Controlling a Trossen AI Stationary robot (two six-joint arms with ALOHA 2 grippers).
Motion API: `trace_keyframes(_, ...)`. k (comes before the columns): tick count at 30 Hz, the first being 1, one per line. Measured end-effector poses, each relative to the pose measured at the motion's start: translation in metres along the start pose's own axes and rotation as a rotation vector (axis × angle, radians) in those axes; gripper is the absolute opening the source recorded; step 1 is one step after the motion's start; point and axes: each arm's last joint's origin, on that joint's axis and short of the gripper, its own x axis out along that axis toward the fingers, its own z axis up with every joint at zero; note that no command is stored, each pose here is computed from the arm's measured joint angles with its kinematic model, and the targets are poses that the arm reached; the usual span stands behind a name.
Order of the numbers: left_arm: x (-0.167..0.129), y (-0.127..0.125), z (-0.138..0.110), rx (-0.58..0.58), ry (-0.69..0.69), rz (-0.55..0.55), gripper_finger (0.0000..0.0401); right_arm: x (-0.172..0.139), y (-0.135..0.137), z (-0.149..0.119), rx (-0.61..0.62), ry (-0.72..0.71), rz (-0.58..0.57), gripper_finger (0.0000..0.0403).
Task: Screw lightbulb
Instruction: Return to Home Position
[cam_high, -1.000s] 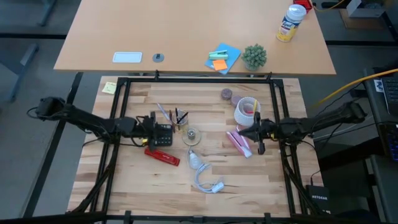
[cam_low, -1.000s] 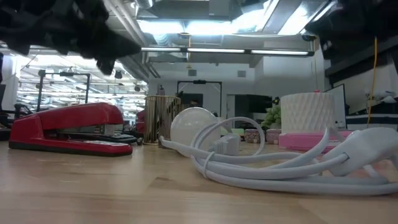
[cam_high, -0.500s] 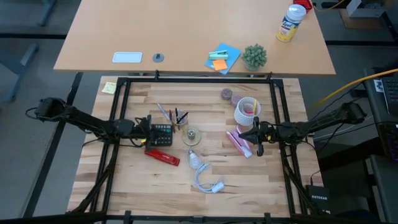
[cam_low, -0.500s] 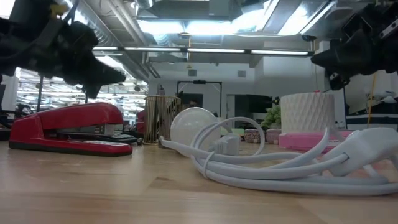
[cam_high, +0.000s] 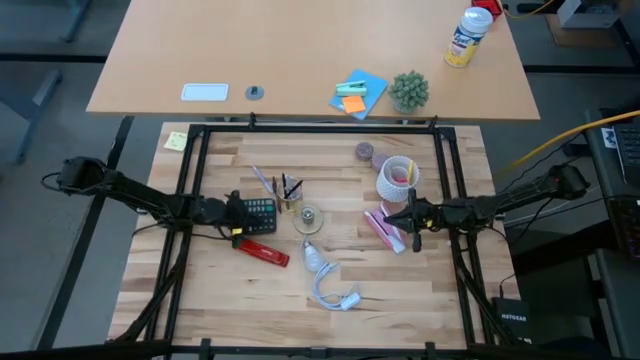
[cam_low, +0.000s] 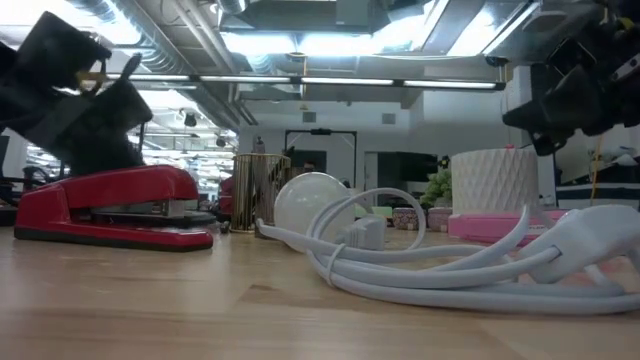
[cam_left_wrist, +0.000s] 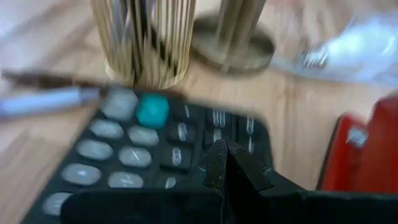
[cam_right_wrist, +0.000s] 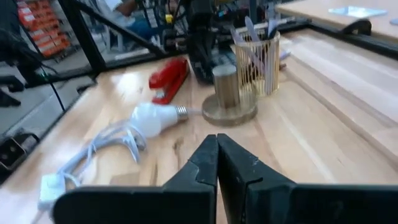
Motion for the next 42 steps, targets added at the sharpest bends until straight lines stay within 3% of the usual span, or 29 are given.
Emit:
trace_keyframes(7,-0.001,0.004,-0.009,0.046,0.098,0.037,0.0,0.0,-0.002,-0.006,-0.016,0.061,-0.016,0.0008)
trace_keyframes(15,-0.003,0.003,-0.007,0.042,0.076,0.027,0.0,-0.001,-0.003,-0.01,-0.026,0.096,-0.025,0.0008)
trace_keyframes(27,-0.026,0.0,0.02,-0.026,-0.196,-0.067,0.0,-0.013,-0.004,-0.003,-0.007,0.027,-0.007,0.0008)
trace_keyframes(42,-0.046,-0.001,0.034,-0.075,-0.392,-0.133,0.0,-0.028,-0.004,0.014,0.049,-0.177,0.046,0.0008)
